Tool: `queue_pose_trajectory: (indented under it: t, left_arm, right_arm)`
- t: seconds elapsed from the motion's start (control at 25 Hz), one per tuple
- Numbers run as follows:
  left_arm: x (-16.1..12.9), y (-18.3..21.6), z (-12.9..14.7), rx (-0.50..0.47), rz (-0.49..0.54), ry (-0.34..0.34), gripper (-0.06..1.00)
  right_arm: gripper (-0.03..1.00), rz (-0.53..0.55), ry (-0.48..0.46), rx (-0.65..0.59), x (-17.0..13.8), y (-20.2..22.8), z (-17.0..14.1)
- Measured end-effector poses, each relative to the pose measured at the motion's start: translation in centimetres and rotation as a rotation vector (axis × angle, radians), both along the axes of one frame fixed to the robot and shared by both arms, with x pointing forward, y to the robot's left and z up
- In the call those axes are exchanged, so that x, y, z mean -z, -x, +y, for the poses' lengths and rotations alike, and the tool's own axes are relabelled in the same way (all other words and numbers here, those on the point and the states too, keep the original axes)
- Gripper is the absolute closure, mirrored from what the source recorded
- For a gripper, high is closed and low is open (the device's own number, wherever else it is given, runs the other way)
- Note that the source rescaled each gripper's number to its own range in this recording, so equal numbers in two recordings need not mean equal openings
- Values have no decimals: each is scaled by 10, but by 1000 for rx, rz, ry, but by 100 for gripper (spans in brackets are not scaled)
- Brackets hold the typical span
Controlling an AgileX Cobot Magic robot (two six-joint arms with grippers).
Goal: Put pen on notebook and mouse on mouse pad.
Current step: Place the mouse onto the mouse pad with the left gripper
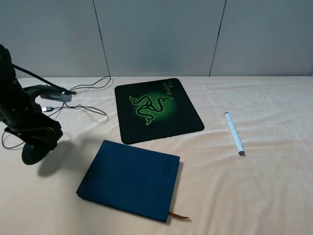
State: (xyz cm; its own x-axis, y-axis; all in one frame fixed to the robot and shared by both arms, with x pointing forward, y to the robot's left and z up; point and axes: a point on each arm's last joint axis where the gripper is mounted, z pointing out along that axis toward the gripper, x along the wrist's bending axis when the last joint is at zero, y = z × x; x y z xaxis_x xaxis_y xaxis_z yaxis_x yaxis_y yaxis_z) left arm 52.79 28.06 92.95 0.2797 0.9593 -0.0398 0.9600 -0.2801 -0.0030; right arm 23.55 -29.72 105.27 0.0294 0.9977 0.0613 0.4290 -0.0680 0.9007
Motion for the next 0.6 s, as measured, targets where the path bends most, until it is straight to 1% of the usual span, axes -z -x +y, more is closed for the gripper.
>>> queue_pose_trajectory:
  t: [0.16,0.32,0.44,0.6]
  left_arm:
    - [-35,-10,-1,-48,-55,9,94]
    - [-65,-22,-6,-62,-70,41,94]
    - [-87,-33,-20,-22,-125,54,94]
    - [-106,-42,-53,86,-184,69,94]
  right_arm:
    - [-3,0,0,0,0,0,0]
    - [-3,0,0,0,0,0,0]
    - [-3,0,0,0,0,0,0]
    - [-3,0,0,0,0,0,0]
